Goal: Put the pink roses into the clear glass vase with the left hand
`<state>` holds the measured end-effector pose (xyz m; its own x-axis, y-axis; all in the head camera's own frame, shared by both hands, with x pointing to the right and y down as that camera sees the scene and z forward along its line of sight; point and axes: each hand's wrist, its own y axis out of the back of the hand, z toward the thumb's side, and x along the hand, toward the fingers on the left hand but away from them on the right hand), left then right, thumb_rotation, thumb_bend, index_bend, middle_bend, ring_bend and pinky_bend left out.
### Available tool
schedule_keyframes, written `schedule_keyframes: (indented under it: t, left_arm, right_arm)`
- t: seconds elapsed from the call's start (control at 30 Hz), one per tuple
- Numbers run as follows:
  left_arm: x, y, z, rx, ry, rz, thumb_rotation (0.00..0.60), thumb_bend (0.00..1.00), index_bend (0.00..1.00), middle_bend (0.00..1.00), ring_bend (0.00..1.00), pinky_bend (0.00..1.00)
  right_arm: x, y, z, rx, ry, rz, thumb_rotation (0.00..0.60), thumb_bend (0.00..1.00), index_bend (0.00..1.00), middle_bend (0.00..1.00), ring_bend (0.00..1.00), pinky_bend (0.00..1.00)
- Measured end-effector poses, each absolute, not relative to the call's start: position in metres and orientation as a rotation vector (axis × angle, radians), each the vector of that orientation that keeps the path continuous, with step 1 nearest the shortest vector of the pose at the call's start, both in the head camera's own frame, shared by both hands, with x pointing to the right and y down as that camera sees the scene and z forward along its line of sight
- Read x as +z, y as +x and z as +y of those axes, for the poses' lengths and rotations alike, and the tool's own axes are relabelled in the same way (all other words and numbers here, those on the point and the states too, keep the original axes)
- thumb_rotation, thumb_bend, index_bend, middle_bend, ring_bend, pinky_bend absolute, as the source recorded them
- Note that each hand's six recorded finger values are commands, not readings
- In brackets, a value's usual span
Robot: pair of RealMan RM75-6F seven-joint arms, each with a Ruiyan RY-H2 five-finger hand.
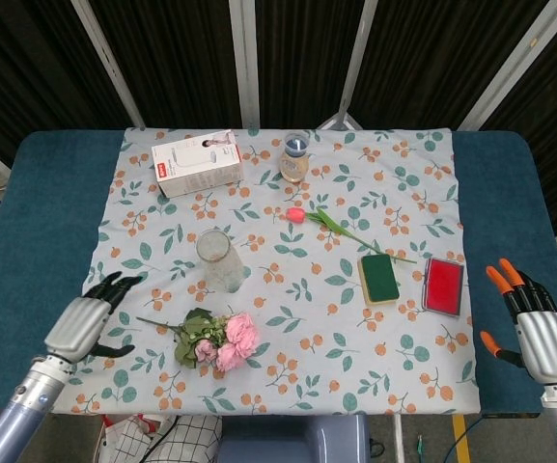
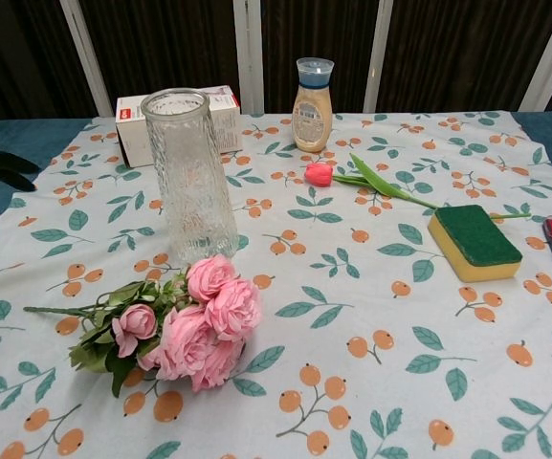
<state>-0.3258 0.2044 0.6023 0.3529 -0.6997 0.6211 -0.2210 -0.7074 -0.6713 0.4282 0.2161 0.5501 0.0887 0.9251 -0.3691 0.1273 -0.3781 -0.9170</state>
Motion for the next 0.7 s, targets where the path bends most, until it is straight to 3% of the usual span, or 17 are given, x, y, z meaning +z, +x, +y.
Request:
schedule_keyframes:
  t: [0.4,0.7]
  left_arm:
    - [0.613,-0.253,0.207,-1.243,-2.212,0.565,0.6,0.08,0.08,0.1,0.01,0.15]
    - [0.642,-0.216,0.216,-1.263,-2.188,0.467,0.6,0.08,0.07,0.1,0.01,0.15]
  right_arm:
    - [0.546,0.433,0.215,1.362,-1.628,-1.092,0.6,0.3,0.11,0.04,0.07,0.14]
    - [0.543,0.438,0.213,1.362,-1.623,-1.13,0.6,0.3,0.11,0.04,0.07,0.14]
